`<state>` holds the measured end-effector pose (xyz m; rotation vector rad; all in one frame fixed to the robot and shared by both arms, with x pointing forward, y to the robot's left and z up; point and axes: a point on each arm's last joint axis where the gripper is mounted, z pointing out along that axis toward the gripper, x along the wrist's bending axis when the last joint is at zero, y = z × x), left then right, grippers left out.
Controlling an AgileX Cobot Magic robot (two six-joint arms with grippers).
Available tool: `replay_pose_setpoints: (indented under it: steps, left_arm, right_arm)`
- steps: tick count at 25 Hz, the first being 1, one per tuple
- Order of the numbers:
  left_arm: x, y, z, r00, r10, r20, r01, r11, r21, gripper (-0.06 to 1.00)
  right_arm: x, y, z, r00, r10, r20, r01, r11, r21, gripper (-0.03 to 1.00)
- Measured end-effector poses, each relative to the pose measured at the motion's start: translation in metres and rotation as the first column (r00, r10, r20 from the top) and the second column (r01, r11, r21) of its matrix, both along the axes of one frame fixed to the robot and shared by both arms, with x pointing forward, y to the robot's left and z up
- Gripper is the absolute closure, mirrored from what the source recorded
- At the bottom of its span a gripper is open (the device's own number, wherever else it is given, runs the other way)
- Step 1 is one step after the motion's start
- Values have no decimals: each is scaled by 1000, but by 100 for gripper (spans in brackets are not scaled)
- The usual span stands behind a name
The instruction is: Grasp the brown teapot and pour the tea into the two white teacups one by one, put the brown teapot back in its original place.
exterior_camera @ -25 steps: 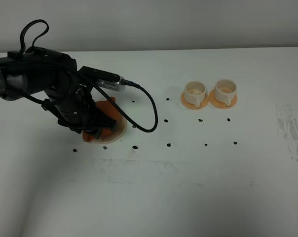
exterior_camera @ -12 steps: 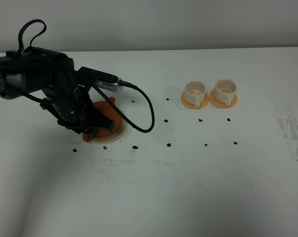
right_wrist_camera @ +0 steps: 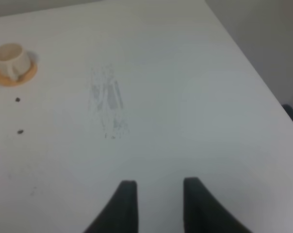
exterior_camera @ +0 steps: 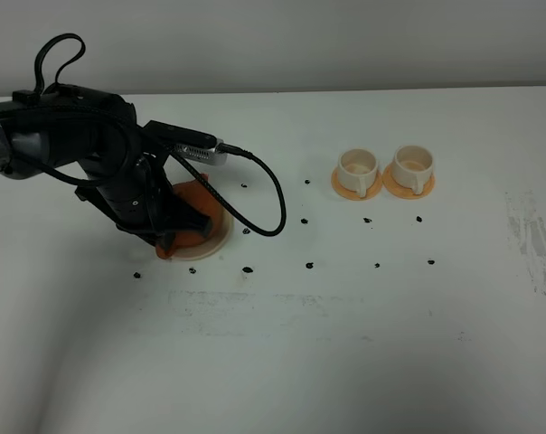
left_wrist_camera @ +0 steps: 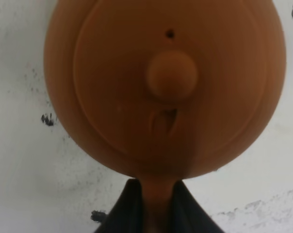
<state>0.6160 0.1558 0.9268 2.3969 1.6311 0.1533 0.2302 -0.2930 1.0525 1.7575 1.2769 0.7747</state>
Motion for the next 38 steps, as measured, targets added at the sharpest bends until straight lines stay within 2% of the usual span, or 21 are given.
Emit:
replay_pose_setpoints:
  steps: [10, 19, 28, 34, 38]
  left_arm:
    - [2, 2, -1, 1000, -7, -8, 7, 1000, 0, 86]
    - [2, 5, 25, 990, -100, 99, 97, 995, 30, 86]
    - [7, 2, 54, 953, -246, 175, 238, 969, 67, 86]
    - [27, -5, 81, 920, -292, 261, 281, 956, 81, 86]
    - [44, -16, 83, 907, -336, 256, 326, 942, 81, 86]
  right_arm:
    - [0, 0, 0, 1000, 0, 0, 0, 1000, 0, 74]
    - [0, 0, 0, 1000, 0, -1, 0, 1000, 0, 74]
    - [0, 0, 0, 1000, 0, -1, 0, 1000, 0, 74]
    - [0, 0, 0, 1000, 0, -1, 0, 1000, 0, 74]
    - [0, 0, 0, 1000, 0, -1, 0, 1000, 0, 74]
